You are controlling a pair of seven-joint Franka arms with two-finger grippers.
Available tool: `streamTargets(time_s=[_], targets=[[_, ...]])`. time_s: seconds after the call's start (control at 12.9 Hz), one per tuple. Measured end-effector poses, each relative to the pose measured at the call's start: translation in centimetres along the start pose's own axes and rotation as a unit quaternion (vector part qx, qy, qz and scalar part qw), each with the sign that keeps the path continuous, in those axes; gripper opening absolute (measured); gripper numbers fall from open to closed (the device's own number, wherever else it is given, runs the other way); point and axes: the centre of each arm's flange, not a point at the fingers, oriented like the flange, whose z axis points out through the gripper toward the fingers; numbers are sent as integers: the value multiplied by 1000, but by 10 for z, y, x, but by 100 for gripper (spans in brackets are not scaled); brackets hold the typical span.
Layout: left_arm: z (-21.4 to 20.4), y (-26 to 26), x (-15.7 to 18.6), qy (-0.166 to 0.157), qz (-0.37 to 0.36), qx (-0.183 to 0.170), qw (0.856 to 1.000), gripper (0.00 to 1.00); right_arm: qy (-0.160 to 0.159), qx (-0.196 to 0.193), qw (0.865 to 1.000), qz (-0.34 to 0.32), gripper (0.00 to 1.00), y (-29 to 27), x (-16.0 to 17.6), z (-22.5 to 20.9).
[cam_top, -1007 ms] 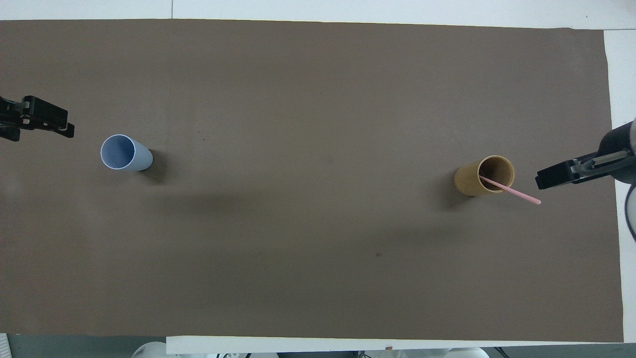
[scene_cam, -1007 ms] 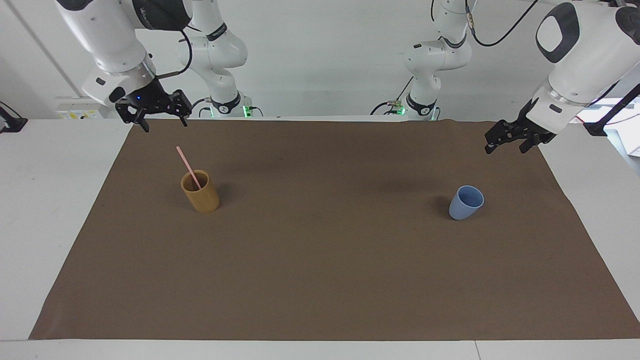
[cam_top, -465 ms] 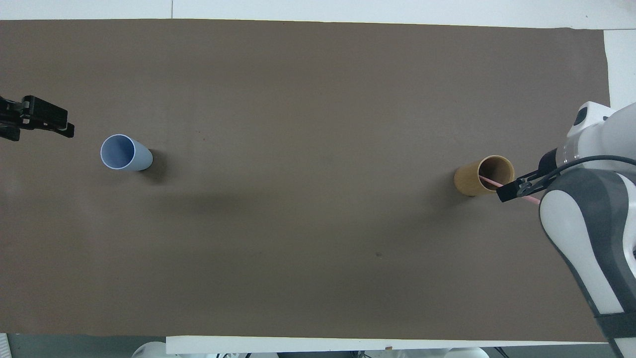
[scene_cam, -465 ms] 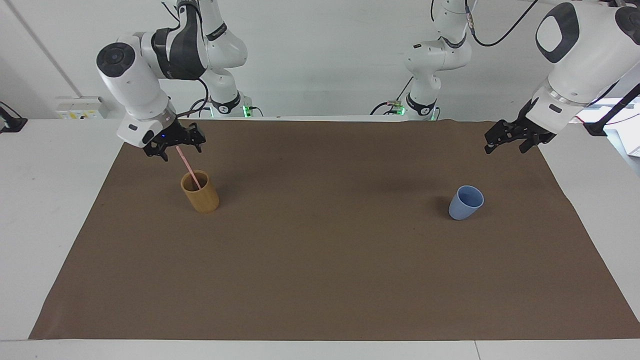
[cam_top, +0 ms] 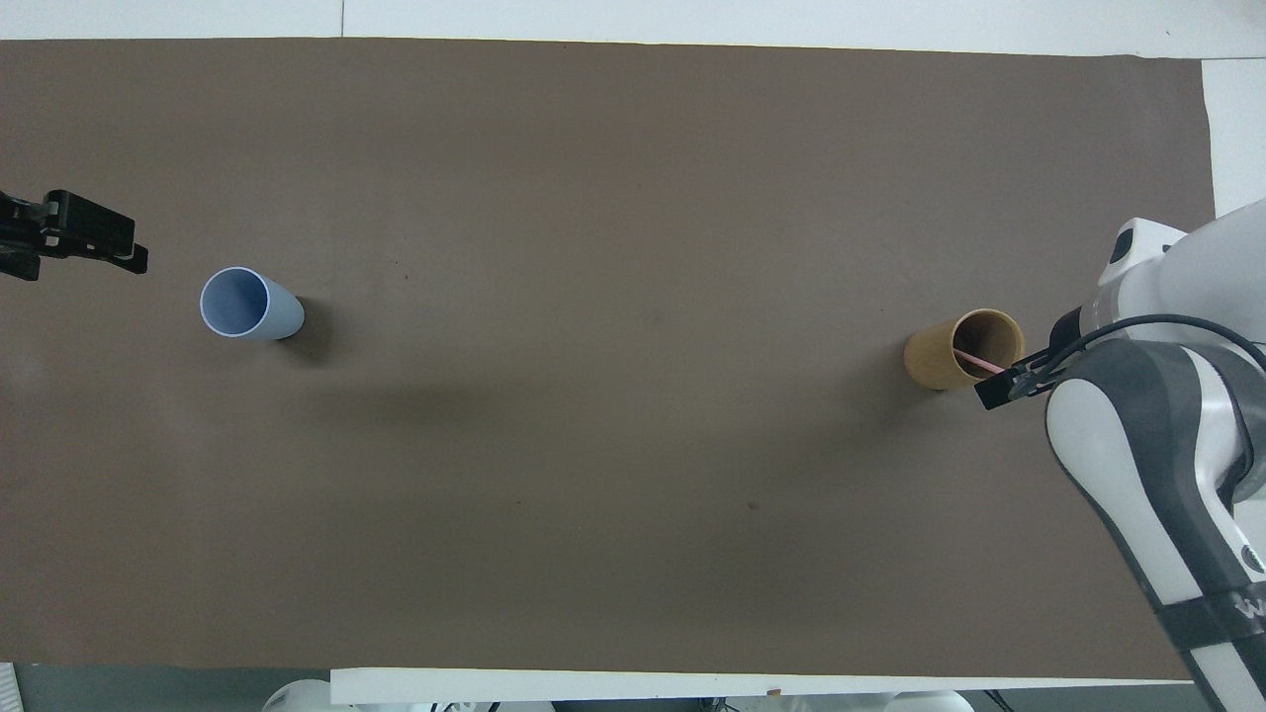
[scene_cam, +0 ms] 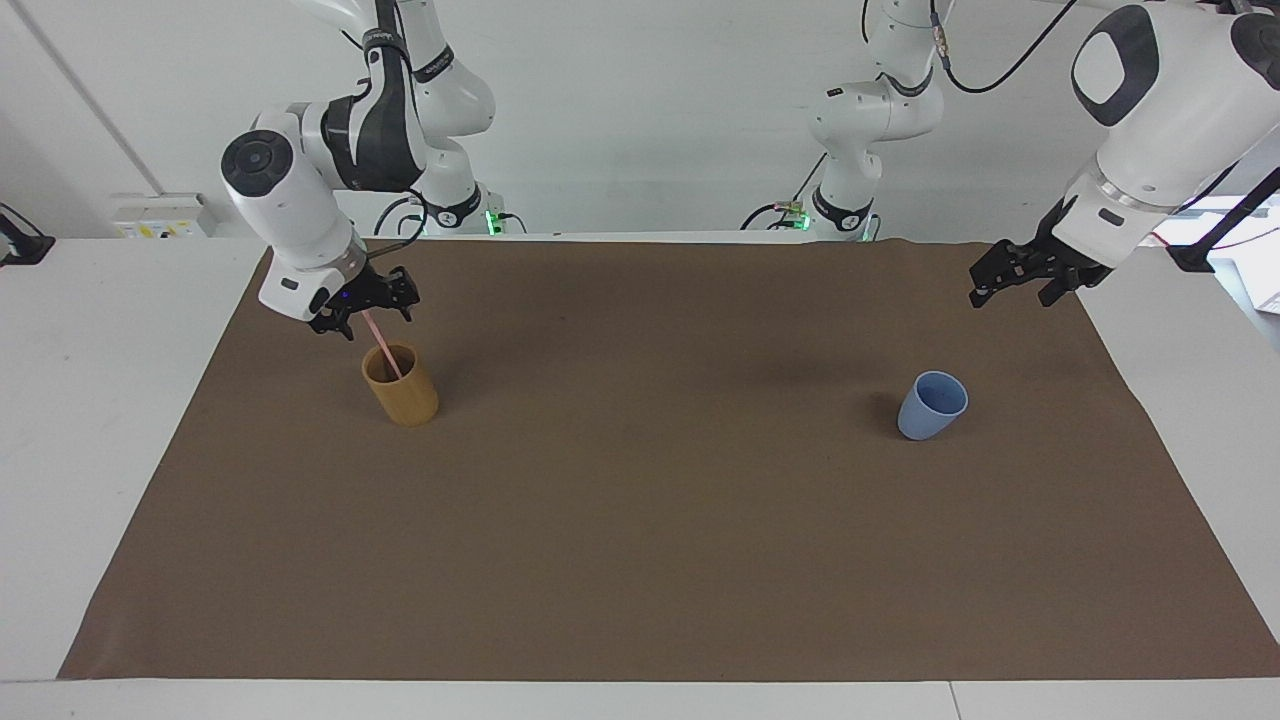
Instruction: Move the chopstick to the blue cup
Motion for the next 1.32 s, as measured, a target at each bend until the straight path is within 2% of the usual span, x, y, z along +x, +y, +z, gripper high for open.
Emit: streamTargets(time_s=[0.08,0.15,0.31,0.54,0.7,0.77,0.93,1.16,1.32], targets=[[0,0,0,0,0,0,1000,100,-2,1,1000,-1,80,3,-2,2],[0,0,0,0,0,0,1000,100,-4,3,1000,-1,75,6,-4,4],[0,0,0,0,0,0,1000,100,-7,5,1000,-1,69,8,-6,8],[0,0,0,0,0,0,1000,100,-11,7,1000,-1,64,8,-7,12],[0,0,0,0,0,0,1000,100,-11,7,1000,-1,46,8,-7,13],[0,0,0,0,0,0,1000,100,-11,7,1000,-1,43,8,-7,13],[0,0,0,0,0,0,1000,100,-11,7,1000,-1,28,8,-7,13],[0,0,0,0,0,0,1000,100,-11,7,1000,-1,23,8,-7,13],[0,0,0,0,0,0,1000,100,-11,7,1000,-1,16,8,-7,13]])
